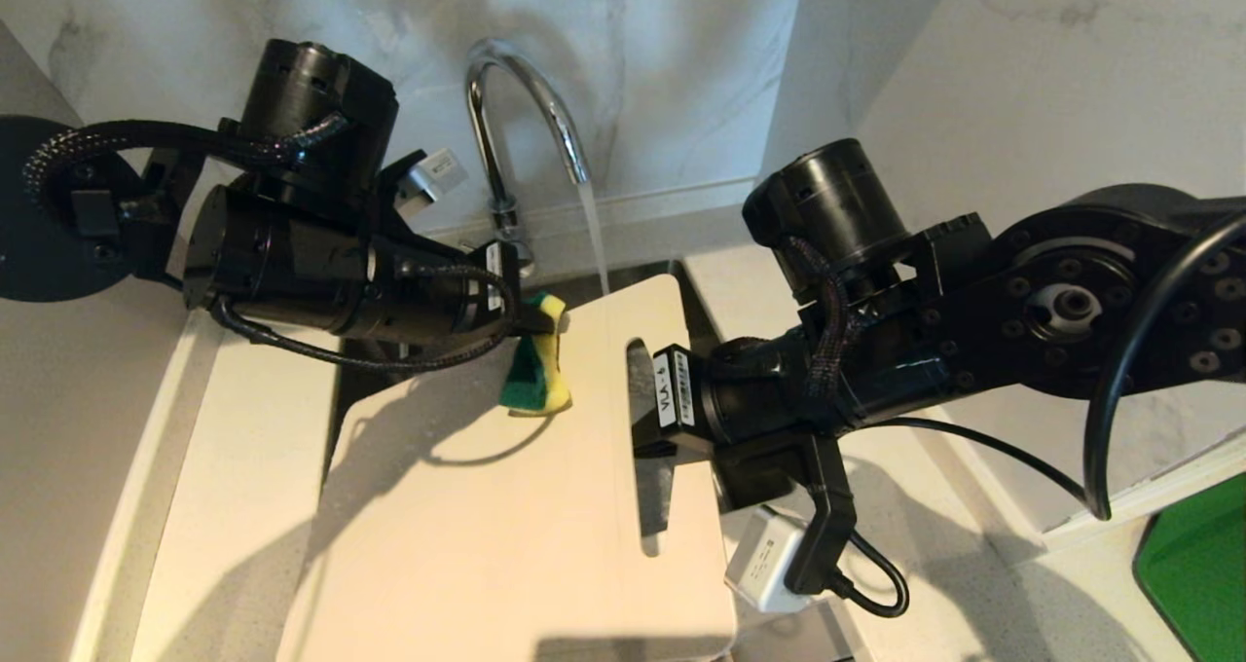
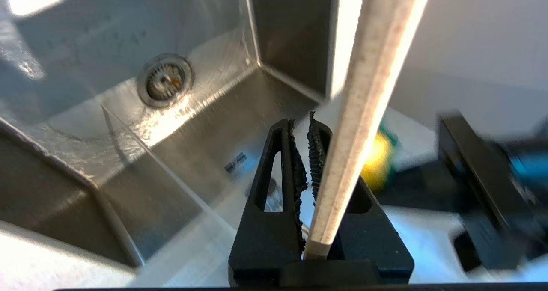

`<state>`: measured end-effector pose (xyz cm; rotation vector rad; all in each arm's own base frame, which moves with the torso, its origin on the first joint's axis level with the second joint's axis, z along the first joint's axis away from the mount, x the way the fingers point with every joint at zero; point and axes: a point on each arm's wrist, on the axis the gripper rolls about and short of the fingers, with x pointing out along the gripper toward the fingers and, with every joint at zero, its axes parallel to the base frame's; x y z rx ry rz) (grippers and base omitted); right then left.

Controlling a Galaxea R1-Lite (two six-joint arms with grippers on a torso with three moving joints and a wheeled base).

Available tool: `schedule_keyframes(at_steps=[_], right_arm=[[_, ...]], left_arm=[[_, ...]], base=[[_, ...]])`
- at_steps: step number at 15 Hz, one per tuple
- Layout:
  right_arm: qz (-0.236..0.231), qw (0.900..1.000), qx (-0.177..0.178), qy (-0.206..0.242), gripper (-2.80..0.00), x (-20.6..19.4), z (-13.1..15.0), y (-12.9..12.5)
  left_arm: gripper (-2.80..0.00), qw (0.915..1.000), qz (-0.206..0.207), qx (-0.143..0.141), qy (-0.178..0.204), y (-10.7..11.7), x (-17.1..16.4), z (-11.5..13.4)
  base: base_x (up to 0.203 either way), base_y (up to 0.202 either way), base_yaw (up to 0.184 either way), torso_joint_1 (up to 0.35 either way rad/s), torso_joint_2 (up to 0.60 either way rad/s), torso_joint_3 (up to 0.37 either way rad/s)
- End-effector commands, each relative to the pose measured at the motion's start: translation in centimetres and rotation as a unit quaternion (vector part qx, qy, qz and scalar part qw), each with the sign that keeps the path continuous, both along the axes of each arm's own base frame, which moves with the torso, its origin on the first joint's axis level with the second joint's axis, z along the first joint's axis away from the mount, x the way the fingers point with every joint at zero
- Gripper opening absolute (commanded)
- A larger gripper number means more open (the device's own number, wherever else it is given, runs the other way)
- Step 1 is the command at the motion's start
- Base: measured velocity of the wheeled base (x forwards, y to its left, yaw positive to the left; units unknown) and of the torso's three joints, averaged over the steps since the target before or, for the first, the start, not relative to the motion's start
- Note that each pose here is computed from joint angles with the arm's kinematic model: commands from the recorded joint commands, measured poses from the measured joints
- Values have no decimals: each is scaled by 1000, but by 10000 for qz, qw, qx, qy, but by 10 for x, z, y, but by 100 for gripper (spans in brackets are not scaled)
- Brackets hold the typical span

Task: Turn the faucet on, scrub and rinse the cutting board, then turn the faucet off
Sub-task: Scrub the cutting board underwater

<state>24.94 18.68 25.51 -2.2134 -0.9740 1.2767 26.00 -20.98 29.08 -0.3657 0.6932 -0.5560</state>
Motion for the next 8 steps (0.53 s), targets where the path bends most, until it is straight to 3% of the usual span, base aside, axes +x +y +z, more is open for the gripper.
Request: schedule_keyframes(at_steps=[1, 8], right_arm=[[55, 9999, 46, -124, -280, 1, 6, 1], [-2, 9997, 157, -190, -280, 5, 13, 2]], left_arm=[[-280, 9998, 35, 110, 145, 2, 1, -10], [-280, 9958, 514, 410, 634, 43, 8, -51]], base=[[0, 0, 0, 0, 0, 0], [0, 0, 0, 0, 0, 0]])
